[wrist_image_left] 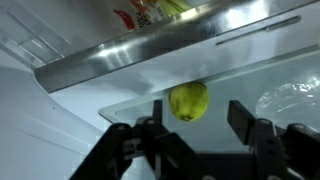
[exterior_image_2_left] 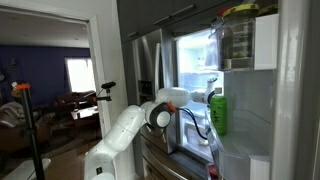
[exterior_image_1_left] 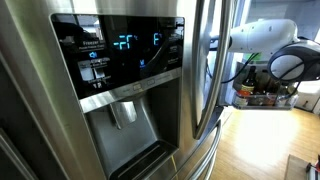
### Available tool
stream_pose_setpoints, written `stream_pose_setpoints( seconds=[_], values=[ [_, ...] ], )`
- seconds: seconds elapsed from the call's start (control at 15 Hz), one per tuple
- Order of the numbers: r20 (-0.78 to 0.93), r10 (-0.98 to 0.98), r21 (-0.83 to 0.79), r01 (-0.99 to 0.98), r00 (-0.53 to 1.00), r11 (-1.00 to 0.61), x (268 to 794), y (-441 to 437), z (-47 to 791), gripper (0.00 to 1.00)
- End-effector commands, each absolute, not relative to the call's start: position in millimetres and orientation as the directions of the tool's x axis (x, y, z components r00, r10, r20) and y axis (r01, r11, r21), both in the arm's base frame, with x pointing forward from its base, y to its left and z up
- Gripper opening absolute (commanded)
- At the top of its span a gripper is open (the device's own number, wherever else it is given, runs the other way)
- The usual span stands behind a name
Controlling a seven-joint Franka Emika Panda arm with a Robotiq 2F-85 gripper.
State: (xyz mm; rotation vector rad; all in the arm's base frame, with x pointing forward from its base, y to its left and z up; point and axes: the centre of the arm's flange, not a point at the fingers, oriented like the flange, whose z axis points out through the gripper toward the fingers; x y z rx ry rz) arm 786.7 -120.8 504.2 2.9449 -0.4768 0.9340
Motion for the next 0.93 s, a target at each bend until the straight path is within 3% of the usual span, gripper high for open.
stream_pose_setpoints(
  seconds=[0.0,0.2,0.27,0.33,0.87],
  values=[
    [0.559,-0.269,-0.084,-0.268,0.785,-0.960,804,-130,494,0.99],
    [0.567,-0.259,-0.077,-0.262,0.782,-0.962,809,-135,488,1.00],
    [0.569,-0.254,-0.076,-0.258,0.782,-0.963,810,-136,486,0.95],
    [0.571,-0.252,-0.073,-0.257,0.781,-0.964,811,-137,486,0.75],
    [0.572,-0.246,-0.074,-0.250,0.782,-0.965,817,-142,484,0.16]
  ],
)
